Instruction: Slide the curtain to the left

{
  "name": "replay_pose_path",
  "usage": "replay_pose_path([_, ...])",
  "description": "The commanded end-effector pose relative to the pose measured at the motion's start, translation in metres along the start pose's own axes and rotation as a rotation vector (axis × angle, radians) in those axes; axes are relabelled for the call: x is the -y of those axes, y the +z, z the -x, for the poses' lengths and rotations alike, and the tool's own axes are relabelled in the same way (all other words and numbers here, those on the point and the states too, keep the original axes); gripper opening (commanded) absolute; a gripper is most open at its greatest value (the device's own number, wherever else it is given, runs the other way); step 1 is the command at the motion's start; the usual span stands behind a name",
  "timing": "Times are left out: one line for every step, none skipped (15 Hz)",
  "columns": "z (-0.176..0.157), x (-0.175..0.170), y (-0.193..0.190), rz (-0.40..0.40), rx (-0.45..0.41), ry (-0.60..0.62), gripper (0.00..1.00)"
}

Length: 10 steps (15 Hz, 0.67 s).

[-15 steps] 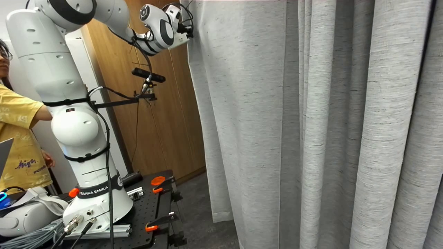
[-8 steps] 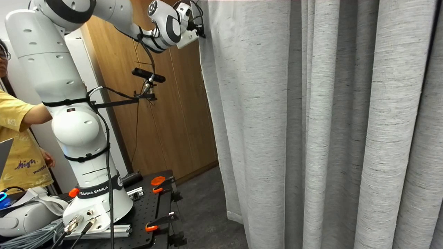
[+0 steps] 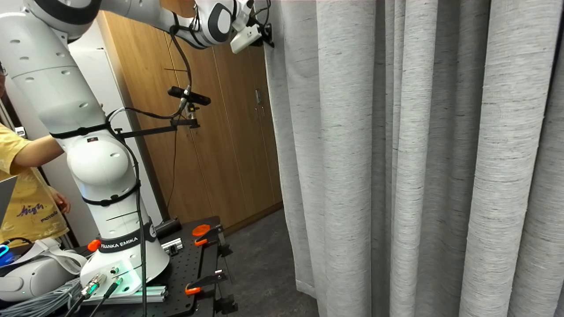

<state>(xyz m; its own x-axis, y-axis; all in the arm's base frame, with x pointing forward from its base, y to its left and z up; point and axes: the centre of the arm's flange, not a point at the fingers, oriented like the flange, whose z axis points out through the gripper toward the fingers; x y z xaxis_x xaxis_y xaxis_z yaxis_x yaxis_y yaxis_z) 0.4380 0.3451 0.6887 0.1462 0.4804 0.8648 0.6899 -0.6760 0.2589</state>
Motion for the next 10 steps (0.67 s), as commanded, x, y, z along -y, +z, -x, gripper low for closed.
replay_pose_path([0.038,-0.029,-0.016,-0.05,0.17,-0.011,0.01])
replay_pose_path([0.041,-0.035,-0.021,-0.051,0.199,-0.01,0.01])
replay_pose_path([0.043,-0.041,-0.027,-0.051,0.228,-0.008,0.01])
replay_pose_path([0.045,-0.047,-0.033,-0.057,0.254,-0.007,0.28])
replay_pose_path([0.047,-0.052,-0.038,-0.058,0.282,-0.007,0.29])
replay_pose_path([0.055,-0.053,-0.04,-0.079,0.337,-0.006,0.36])
replay_pose_path([0.065,-0.055,-0.039,-0.103,0.397,-0.003,0.43])
replay_pose_path([0.074,-0.056,-0.039,-0.121,0.442,-0.002,0.5])
replay_pose_path([0.081,-0.058,-0.04,-0.132,0.476,0.005,0.59])
replay_pose_path([0.088,-0.061,-0.043,-0.141,0.504,0.01,0.66])
